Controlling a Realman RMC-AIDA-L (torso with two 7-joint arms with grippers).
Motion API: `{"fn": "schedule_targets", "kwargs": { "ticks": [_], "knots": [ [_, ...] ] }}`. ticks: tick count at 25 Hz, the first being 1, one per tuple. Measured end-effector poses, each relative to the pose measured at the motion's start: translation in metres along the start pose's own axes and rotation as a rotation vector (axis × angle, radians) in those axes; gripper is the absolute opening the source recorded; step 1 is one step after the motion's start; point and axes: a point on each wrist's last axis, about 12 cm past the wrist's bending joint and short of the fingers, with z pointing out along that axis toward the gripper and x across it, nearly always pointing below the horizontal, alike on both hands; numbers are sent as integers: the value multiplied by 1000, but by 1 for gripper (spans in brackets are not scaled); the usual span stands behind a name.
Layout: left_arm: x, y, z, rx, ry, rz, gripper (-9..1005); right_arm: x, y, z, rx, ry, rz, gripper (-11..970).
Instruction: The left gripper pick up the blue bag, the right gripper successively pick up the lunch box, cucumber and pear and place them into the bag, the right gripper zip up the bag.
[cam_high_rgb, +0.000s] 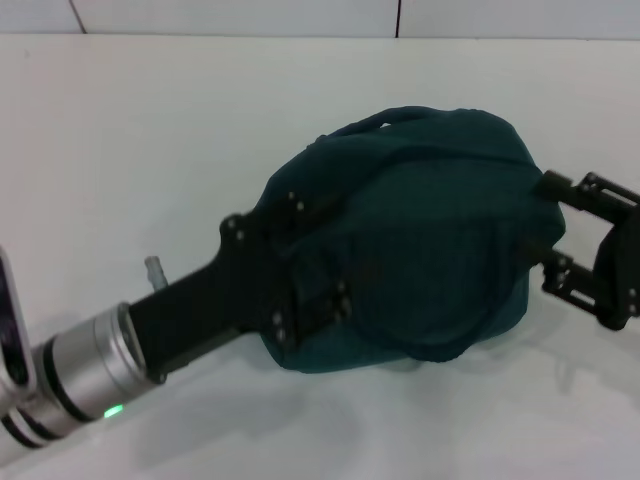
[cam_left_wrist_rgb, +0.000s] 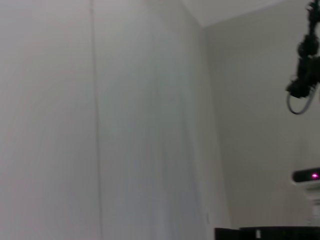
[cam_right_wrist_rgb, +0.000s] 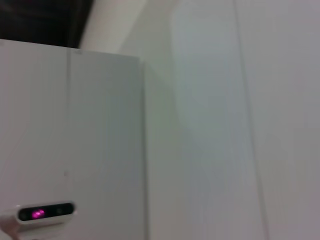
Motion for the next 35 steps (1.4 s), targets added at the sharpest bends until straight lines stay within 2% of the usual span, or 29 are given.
{"fn": "schedule_targets", "kwargs": {
  "ticks": [3,9,20,23,26,27,28,31,35],
  "knots": [
    [0,-8,-4,17,-11,5,596,-1,0,4,-37,-5,-2,589],
    [-1,-18,-18,1,-25,-10,589,-2,0,8,-38,-10,-15,589],
    [-6,-19,-25,22,-49,-15,577,-4,0,7,-70,-8,-3,589],
    [-14,-15,-30,90,-61,-23,573,-12,-4,3,-127,-1,46,589],
    [-24,-2,-33,148,-63,-56,570,-24,-17,1,-181,36,121,589],
    [-28,9,-32,162,-55,-86,569,-27,-21,2,-192,47,139,589],
    [-28,9,-32,162,-55,-86,568,-29,-25,4,-203,53,149,589],
    [-33,24,-28,169,-40,-113,564,-32,-30,18,-260,73,146,589],
    [-32,35,-26,164,5,-106,535,-29,-29,46,-339,85,142,589]
  ]
}}
